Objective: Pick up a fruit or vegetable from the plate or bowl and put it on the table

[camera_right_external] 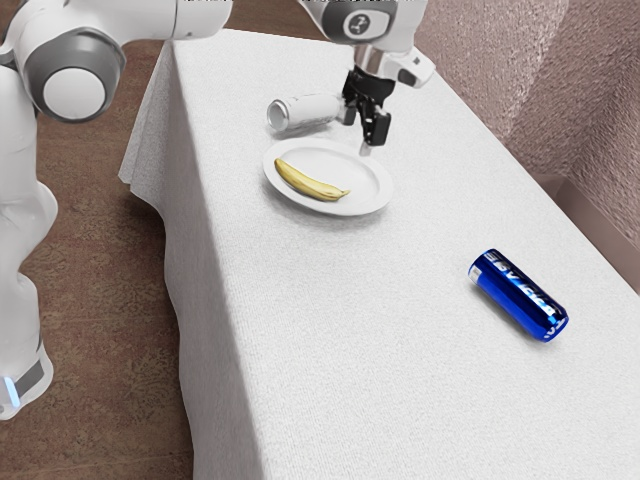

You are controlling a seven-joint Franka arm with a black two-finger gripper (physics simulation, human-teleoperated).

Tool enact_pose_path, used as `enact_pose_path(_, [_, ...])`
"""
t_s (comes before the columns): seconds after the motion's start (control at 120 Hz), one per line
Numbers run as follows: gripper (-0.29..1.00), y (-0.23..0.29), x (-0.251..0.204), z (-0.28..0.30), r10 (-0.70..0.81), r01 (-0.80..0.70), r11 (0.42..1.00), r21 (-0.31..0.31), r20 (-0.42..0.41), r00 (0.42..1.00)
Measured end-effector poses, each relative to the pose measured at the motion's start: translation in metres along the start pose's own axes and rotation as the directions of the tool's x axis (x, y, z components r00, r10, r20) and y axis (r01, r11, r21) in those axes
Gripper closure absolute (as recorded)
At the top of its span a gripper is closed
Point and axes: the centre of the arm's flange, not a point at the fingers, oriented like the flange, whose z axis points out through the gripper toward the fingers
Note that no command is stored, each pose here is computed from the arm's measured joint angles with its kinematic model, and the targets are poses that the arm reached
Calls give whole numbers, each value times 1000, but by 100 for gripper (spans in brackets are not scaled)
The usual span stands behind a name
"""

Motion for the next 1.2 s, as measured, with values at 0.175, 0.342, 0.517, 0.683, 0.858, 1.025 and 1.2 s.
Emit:
enact_pose_path(0.175, [0, 15, 1, -4, 55, -55, 998, 26, -9, 998])
enact_pose_path(0.342, [0, 44, 3, -17, 130, -129, 991, 20, -67, 989])
enact_pose_path(0.517, [0, 11, 18, -4, 69, -68, 998, 18, -113, 991])
enact_pose_path(0.683, [0, 6, 16, -15, 80, -79, 997, 10, -160, 984])
enact_pose_path(0.858, [0, 47, 13, -23, 180, -184, 983, -5, -163, 970])
enact_pose_path(1.025, [0, 56, -41, -9, 253, -265, 953, -148, -91, 963])
enact_pose_path(1.2, [0, 17, -123, -1, 312, -322, 927, -193, -77, 947])
